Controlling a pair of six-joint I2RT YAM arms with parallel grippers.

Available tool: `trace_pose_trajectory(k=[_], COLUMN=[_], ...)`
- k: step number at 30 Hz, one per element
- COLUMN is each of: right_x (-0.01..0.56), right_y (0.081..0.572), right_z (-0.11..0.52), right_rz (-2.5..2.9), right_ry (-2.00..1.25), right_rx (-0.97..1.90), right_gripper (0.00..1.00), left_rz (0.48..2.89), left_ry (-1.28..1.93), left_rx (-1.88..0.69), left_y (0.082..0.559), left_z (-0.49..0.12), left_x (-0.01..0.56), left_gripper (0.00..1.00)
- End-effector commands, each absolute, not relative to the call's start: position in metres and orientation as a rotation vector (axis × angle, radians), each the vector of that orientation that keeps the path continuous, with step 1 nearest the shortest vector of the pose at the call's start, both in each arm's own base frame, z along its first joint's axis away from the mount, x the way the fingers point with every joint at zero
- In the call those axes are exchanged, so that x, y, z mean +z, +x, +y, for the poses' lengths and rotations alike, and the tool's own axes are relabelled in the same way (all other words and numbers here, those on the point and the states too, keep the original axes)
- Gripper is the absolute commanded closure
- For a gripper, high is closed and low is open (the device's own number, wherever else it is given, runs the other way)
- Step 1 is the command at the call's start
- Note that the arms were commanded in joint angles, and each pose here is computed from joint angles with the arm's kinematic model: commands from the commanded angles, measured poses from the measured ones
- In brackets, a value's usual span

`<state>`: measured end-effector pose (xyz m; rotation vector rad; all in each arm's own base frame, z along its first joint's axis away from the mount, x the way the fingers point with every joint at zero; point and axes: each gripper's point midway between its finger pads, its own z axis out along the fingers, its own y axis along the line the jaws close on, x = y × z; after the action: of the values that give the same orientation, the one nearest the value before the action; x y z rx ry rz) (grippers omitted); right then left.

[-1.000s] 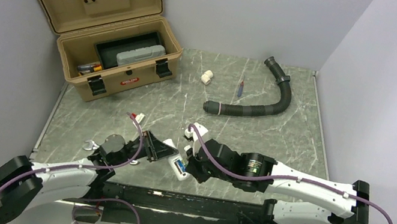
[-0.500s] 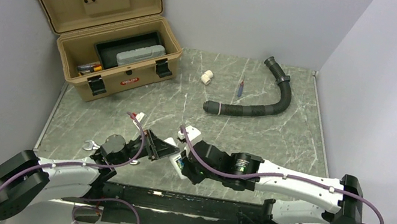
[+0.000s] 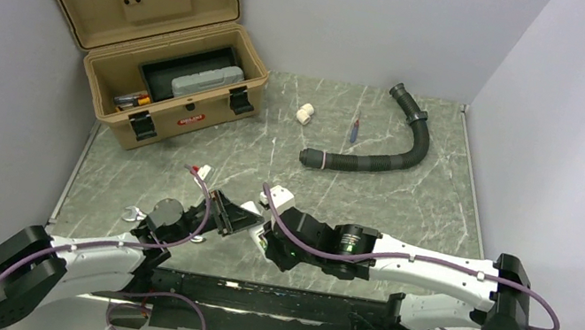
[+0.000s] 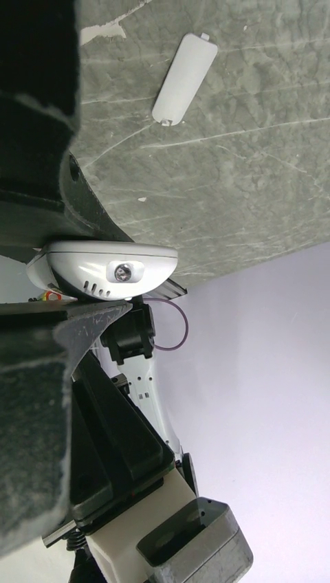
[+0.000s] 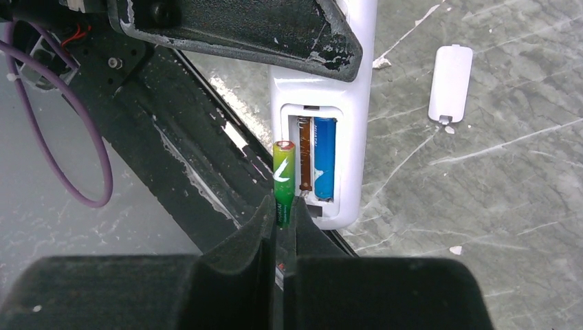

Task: Load the batteries into the remote control
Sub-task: Load the battery into the remote control.

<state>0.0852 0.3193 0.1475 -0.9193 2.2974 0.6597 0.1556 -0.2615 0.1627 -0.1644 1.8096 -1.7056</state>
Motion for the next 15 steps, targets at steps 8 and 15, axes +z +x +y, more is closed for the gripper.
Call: trace_pose_trajectory(k=[8,15], right_x=[0.1600,0.1608], right_y=[0.0911,0.0943], right_z=[0.3290,0.3292], right_rz=[2.278,2.284], right_ry=[-0.854,-0.807], right_rx=[0.677,0.676], right_gripper=[0.88,0.89], left_rz=[1.704,1.707], left_ry=[-0.140,-0.136], left_rx=[-1.738,-1.735], left_y=[0.1569,0.1572], left_z=[-0.2608,-0.2615], left_x=[0.1886,0.1891], left_gripper=[1.00,1.00])
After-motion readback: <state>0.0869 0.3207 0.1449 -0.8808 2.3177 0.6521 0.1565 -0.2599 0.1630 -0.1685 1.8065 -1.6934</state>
